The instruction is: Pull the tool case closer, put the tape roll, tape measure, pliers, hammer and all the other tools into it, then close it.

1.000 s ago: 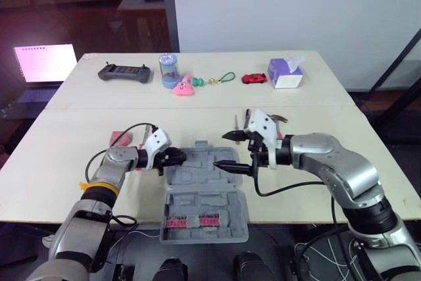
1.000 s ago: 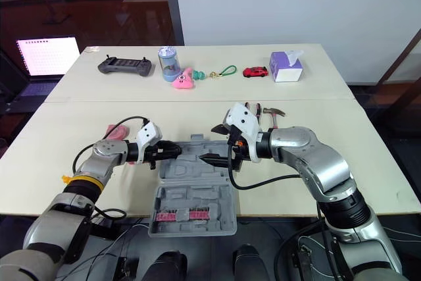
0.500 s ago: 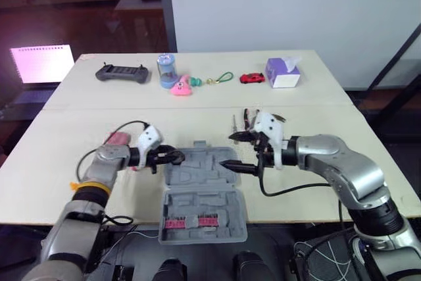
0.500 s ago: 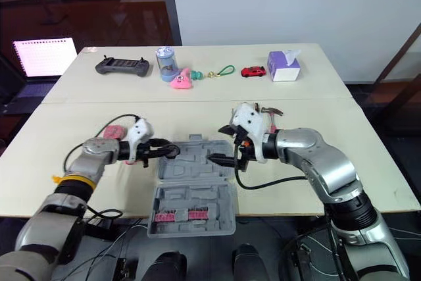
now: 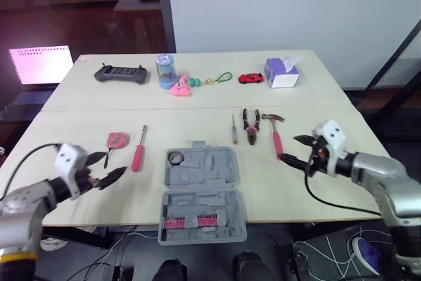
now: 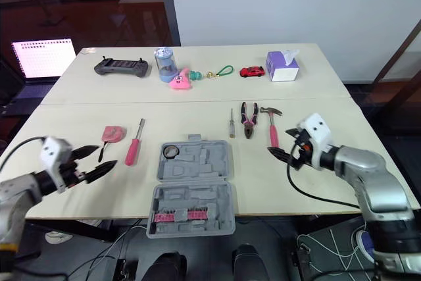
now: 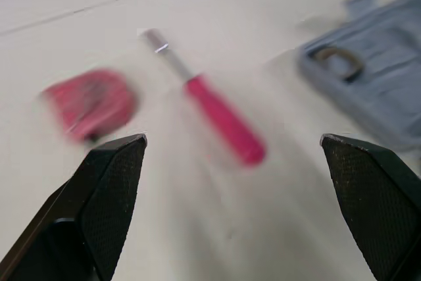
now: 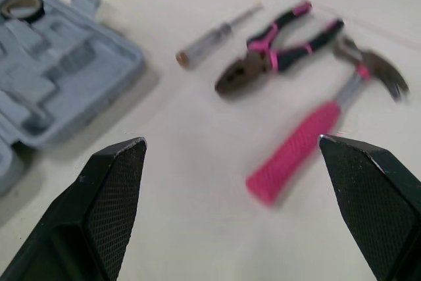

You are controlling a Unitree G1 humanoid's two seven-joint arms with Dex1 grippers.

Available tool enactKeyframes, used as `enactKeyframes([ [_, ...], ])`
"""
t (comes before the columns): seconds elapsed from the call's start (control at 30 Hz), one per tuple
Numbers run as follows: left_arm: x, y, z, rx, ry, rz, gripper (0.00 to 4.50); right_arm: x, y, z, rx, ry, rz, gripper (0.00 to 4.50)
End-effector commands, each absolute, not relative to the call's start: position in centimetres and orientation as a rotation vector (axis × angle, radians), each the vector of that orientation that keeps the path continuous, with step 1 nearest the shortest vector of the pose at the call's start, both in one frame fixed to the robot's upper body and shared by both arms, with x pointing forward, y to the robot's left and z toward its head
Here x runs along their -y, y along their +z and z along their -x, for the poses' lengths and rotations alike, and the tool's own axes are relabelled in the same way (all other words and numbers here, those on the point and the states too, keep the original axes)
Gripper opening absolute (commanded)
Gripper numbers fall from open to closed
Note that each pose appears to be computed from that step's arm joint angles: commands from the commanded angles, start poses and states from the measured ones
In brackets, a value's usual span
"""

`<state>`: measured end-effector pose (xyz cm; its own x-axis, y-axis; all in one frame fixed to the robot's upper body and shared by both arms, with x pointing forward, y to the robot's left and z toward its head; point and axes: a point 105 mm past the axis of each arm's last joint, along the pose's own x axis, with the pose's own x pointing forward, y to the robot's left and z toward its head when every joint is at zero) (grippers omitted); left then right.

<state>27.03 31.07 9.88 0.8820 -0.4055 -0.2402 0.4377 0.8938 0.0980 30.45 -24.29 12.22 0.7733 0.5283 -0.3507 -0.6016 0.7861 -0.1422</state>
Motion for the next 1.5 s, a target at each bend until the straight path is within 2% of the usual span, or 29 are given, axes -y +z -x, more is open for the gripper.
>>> enactKeyframes([
  [0.03,-32.6,10.6,-25.7,-0.176,-0.359,-0.151,4.44,25.4,13.3,-29.6,-0.231,0.573,0.277,4.50],
  [0.23,-33.3,9.5,-24.3,-0.189,-0.287,-0.105,4.44,26.6,11.5,-28.2,-0.261,0.512,0.254,4.50],
  [0.43,-32.7,9.6,-24.5,-0.193,-0.309,-0.117,4.44,26.8,12.1,-28.7,-0.244,0.500,0.252,4.50],
  [0.57,-30.9,11.2,-25.4,-0.150,-0.381,-0.077,4.44,24.6,12.9,-29.2,-0.226,0.576,0.263,4.50],
  [0.67,-27.8,12.6,-25.6,-0.131,-0.538,-0.089,4.44,21.9,14.4,-30.3,-0.169,0.662,0.284,4.50],
  [0.83,-23.6,15.5,-25.8,-0.087,-0.708,-0.122,4.44,18.7,15.1,-32.7,-0.166,0.693,0.315,4.50],
  [0.97,-21.5,16.5,-25.5,-0.086,-0.789,-0.181,4.44,16.7,15.2,-34.9,-0.140,0.635,0.392,4.50],
  [1.13,-19.2,17.5,-25.4,-0.065,-0.849,-0.233,4.44,15.4,15.2,-37.8,-0.167,0.540,0.322,4.50],
  [1.23,-18.3,18.0,-25.5,-0.043,-0.857,-0.236,4.44,14.4,15.2,-38.6,-0.160,0.543,0.321,4.50],
  [1.4,-18.6,18.2,-25.7,-0.025,-0.797,-0.233,4.44,11.4,16.6,-38.1,-0.071,0.674,0.297,4.50],
  [1.5,-19.9,17.7,-25.8,-0.029,-0.698,-0.216,4.44,7.9,18.0,-35.2,-0.068,0.975,0.186,4.50],
])
